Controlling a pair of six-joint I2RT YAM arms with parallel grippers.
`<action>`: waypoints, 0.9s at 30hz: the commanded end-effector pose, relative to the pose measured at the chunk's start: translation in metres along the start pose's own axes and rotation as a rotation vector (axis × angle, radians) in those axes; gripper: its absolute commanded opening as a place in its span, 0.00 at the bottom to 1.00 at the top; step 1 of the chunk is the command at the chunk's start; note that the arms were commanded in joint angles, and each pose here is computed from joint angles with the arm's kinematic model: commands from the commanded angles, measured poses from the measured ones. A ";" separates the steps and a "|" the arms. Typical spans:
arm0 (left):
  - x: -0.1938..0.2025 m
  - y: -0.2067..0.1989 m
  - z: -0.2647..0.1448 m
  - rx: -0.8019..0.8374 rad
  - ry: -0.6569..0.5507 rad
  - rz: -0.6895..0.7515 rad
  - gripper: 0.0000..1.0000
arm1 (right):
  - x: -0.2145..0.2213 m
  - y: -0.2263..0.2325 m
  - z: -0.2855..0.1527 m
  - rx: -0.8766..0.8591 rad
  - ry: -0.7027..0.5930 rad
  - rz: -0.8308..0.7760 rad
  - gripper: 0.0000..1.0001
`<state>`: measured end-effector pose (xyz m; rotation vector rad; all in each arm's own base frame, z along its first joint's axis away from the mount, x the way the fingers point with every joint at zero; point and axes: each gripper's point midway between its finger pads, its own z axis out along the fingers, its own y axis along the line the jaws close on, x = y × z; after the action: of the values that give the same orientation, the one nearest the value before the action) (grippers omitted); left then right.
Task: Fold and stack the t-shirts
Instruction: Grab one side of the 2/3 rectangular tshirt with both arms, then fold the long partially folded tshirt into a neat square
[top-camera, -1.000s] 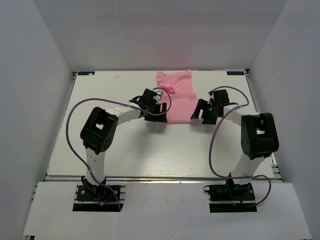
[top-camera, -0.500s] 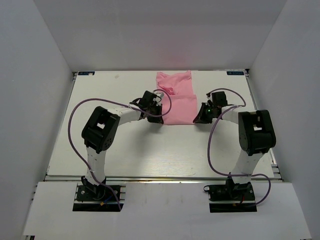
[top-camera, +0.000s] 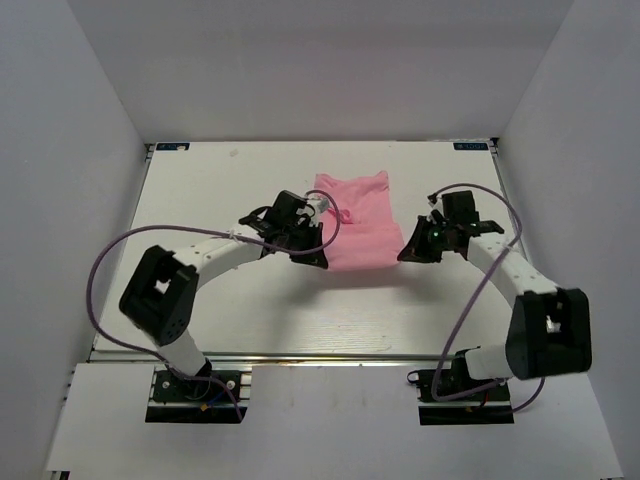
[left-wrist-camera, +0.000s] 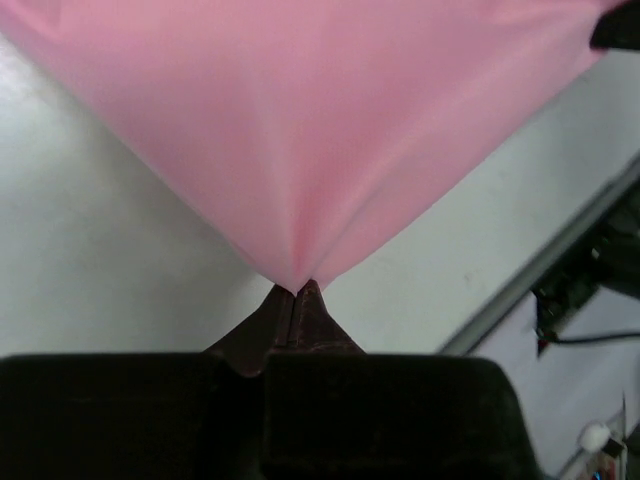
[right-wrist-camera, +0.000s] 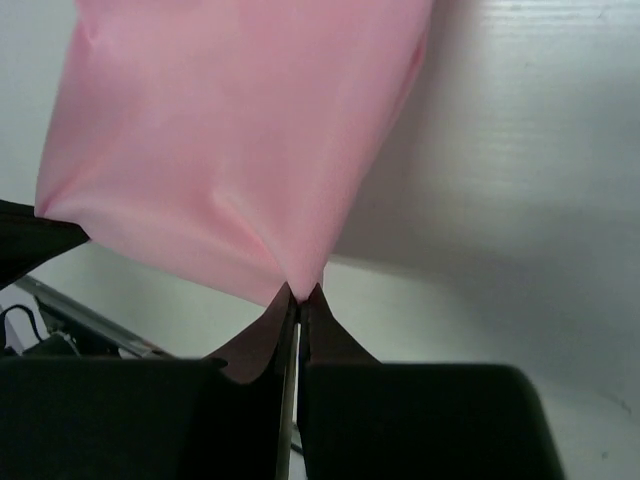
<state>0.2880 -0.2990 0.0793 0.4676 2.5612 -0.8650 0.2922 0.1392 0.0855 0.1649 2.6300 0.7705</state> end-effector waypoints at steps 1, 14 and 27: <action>0.014 -0.036 -0.042 0.101 0.015 0.017 0.00 | 0.025 0.004 -0.034 0.024 0.057 0.000 0.00; -0.035 -0.073 -0.113 0.065 -0.143 0.045 0.00 | -0.017 0.069 -0.100 -0.107 -0.023 -0.106 0.00; -0.099 -0.015 -0.102 -0.256 -0.289 -0.123 0.00 | -0.069 0.106 -0.065 -0.385 -0.005 -0.049 0.00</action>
<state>0.3128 -0.2807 0.1900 0.2410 2.4598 -0.7124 0.3162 0.1719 0.1927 0.0353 2.5237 1.1067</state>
